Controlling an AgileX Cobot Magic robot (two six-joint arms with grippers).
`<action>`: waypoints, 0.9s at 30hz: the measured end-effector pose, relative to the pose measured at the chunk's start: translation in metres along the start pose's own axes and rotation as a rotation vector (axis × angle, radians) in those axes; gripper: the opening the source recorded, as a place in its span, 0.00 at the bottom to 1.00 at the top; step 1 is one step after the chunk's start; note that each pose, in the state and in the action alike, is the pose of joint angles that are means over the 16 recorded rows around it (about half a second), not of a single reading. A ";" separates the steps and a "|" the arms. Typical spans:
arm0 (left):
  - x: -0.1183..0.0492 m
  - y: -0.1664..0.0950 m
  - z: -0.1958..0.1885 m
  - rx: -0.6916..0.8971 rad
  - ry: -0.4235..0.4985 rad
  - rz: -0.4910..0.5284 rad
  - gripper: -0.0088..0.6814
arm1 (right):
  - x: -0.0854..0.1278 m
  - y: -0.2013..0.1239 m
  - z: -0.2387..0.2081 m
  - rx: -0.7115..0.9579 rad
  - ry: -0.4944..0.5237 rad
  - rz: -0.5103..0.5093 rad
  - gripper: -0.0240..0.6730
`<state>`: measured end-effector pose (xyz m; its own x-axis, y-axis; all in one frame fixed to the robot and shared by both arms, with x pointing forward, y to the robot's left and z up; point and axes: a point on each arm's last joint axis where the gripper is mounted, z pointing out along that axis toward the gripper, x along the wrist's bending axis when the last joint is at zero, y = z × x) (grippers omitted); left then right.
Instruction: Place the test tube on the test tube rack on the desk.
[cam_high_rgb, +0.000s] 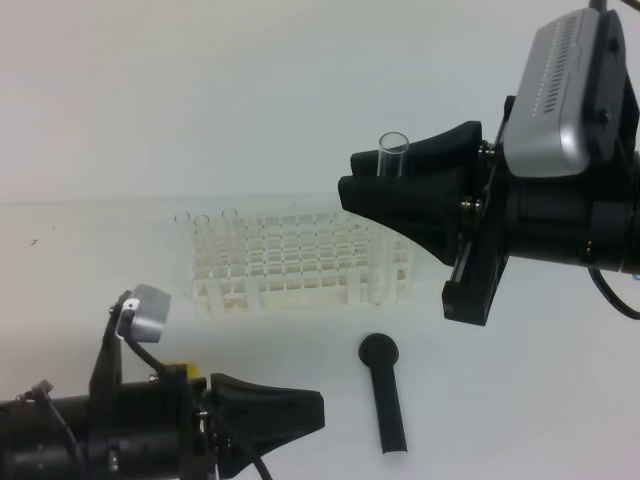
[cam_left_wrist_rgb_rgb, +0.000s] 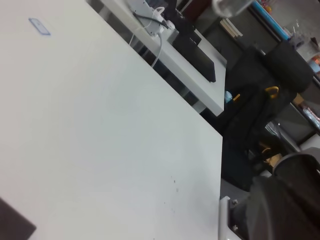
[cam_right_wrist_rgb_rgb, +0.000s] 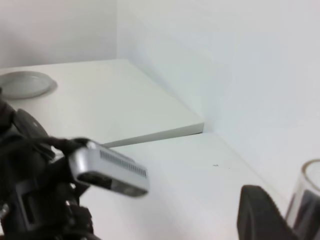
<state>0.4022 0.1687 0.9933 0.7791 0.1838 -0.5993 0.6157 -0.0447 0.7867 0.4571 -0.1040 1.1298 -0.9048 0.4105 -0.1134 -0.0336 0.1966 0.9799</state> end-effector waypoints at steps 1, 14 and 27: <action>-0.004 0.002 -0.001 -0.007 -0.002 0.019 0.01 | 0.000 0.000 0.000 0.000 0.000 0.000 0.21; -0.079 0.025 -0.041 -0.188 0.195 0.471 0.01 | 0.002 0.000 0.000 -0.005 0.017 0.005 0.21; -0.068 0.022 -0.084 -0.369 0.768 0.436 0.01 | 0.003 0.001 0.000 -0.009 0.031 0.016 0.21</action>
<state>0.3527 0.2374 1.0641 0.5604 0.8239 -0.0845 0.1113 0.0262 0.9934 0.4545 -0.1027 1.1303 -0.9178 0.3860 -0.0923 -0.0224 0.1818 0.9831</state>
